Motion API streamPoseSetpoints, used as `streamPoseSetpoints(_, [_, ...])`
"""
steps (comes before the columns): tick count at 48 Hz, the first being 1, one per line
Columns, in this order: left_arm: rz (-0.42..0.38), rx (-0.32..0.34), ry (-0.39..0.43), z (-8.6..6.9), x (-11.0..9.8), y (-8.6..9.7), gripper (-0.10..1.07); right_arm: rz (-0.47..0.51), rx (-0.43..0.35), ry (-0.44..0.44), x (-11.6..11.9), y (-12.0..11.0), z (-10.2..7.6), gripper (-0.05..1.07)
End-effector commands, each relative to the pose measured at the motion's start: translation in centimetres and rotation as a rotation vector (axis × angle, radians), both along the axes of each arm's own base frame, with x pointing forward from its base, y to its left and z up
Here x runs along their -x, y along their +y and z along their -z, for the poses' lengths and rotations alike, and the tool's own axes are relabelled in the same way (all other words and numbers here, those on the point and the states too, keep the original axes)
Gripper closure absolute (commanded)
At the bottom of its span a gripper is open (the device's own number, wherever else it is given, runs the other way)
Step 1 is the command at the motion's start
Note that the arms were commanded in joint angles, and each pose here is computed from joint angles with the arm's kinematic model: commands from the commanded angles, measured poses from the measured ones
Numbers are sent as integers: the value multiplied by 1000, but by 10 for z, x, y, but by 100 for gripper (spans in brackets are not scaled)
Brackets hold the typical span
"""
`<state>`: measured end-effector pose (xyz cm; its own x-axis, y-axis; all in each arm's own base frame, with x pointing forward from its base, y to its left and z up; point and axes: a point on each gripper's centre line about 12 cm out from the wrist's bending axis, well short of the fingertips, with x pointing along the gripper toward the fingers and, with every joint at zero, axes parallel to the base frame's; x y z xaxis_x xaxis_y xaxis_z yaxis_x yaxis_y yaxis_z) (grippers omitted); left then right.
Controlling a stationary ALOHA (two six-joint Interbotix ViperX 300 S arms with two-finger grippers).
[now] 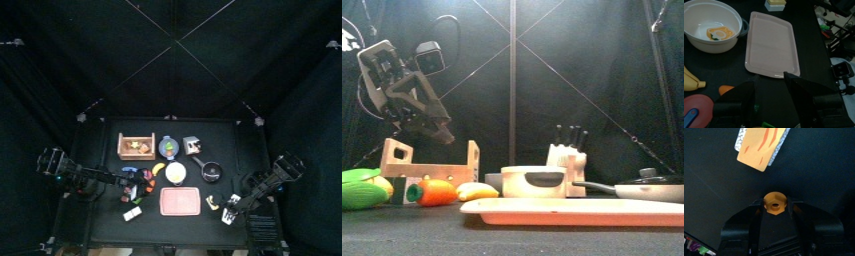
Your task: Grab yellow nut
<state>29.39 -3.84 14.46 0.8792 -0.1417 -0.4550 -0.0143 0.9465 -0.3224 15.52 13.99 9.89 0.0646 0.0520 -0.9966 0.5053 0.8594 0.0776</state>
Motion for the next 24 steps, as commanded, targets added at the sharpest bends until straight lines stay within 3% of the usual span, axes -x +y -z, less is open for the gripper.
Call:
streamPoseSetpoints(1, [-1,4,-21,-5,-4,0,15,-2,-12,-12,-2,2,-4,35])
streamPoseSetpoints(24, [-2,4,-21,-5,-4,0,15,-1,-13,-21,-6,4,-22,41])
